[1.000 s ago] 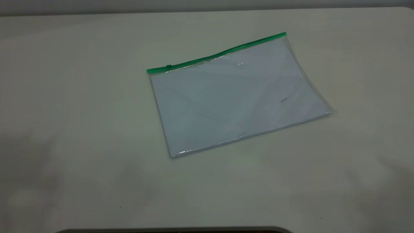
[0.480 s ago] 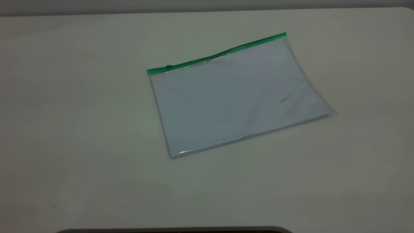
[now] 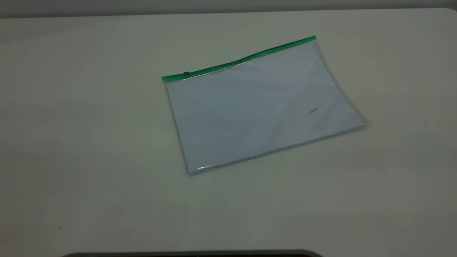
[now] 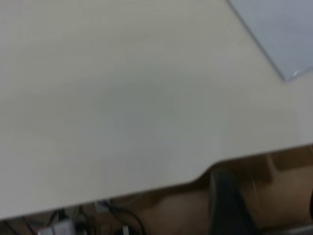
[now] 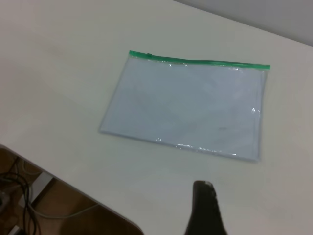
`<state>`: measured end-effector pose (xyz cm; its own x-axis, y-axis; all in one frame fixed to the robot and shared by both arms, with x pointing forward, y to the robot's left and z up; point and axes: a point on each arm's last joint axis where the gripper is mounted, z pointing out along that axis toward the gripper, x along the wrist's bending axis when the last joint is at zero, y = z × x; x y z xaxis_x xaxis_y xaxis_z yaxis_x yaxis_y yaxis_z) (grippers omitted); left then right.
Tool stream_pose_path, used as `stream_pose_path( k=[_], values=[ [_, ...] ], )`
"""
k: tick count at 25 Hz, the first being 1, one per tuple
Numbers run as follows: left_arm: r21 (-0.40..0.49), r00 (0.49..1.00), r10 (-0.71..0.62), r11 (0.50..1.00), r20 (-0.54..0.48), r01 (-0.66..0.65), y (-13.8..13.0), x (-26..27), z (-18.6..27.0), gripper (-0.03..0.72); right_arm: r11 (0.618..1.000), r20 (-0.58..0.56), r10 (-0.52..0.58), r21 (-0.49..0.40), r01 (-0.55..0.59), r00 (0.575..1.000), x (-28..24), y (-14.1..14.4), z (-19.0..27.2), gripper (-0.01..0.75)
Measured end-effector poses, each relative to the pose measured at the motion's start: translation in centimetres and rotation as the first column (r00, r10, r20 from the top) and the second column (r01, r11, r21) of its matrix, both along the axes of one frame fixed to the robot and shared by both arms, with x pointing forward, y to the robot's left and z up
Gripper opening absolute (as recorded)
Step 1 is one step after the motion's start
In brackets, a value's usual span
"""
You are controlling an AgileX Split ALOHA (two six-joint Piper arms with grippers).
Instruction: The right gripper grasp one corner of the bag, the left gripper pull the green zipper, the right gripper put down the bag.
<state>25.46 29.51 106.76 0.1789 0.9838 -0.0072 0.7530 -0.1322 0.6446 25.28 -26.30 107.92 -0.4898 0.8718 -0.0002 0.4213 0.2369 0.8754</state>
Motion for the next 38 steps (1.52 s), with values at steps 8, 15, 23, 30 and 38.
stream_pose_path(
  k=[8, 15, 23, 30, 38],
  values=[
    [0.005, 0.997, 0.007, 1.000, -0.079, -0.006, 0.0, 0.1, -3.0, 0.466, 0.993, 0.038, -0.111, -0.045, 0.113, 0.993, -1.9, -1.2, -2.2, 0.591],
    [0.007, 0.997, 0.009, 1.000, -0.073, -0.009, 0.0, 0.4, -3.6, 0.466, 0.973, 0.021, -0.208, -0.095, 0.209, 0.978, -2.5, -2.2, -3.5, 0.591],
    [0.006, 0.997, 0.009, 1.000, -0.072, -0.009, 0.0, 0.4, -3.6, 0.466, 0.972, 0.014, -0.216, -0.094, 0.217, 0.976, -2.5, -2.2, -3.6, 0.591],
    [0.006, 0.997, 0.009, 1.000, -0.070, -0.009, 0.0, 0.4, -3.5, 0.466, 0.972, 0.014, -0.217, -0.093, 0.217, 0.976, -2.5, -2.2, -3.6, 0.591],
    [-0.002, 0.997, 0.078, 0.997, -0.002, -0.078, 0.2, -0.5, -3.4, 0.466, 0.972, 0.014, -0.217, -0.093, 0.217, 0.976, -2.5, -2.2, -3.6, 0.591]
  ],
)
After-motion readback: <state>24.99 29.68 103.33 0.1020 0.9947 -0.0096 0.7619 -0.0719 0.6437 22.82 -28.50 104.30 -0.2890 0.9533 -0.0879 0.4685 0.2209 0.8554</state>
